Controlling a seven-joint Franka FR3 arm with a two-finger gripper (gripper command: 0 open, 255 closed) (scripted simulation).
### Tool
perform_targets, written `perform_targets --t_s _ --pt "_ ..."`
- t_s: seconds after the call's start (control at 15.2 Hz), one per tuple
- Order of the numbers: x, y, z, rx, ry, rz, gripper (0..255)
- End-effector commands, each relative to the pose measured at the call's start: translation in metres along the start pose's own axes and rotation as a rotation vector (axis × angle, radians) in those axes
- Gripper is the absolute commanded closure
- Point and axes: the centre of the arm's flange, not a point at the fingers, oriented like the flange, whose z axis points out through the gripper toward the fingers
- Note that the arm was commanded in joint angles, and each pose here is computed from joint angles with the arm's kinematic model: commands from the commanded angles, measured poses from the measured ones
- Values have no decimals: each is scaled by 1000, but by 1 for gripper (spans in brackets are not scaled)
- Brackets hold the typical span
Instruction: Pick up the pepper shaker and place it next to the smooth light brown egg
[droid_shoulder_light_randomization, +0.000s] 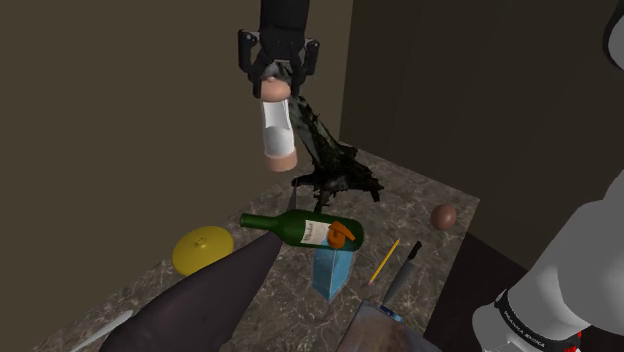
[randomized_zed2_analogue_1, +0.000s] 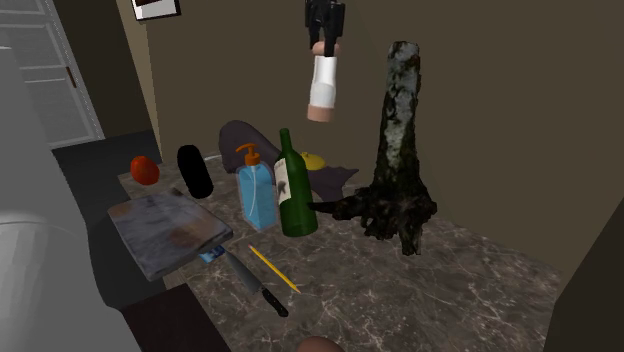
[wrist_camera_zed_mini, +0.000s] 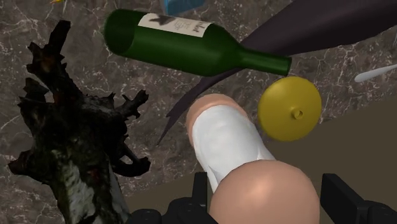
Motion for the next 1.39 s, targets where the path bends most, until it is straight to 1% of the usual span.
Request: perform_targets --t_s 0.0,1.32 --pt "-4 29 -3 1 0 0 255" --pt "-45 286 -49 1 0 0 255"
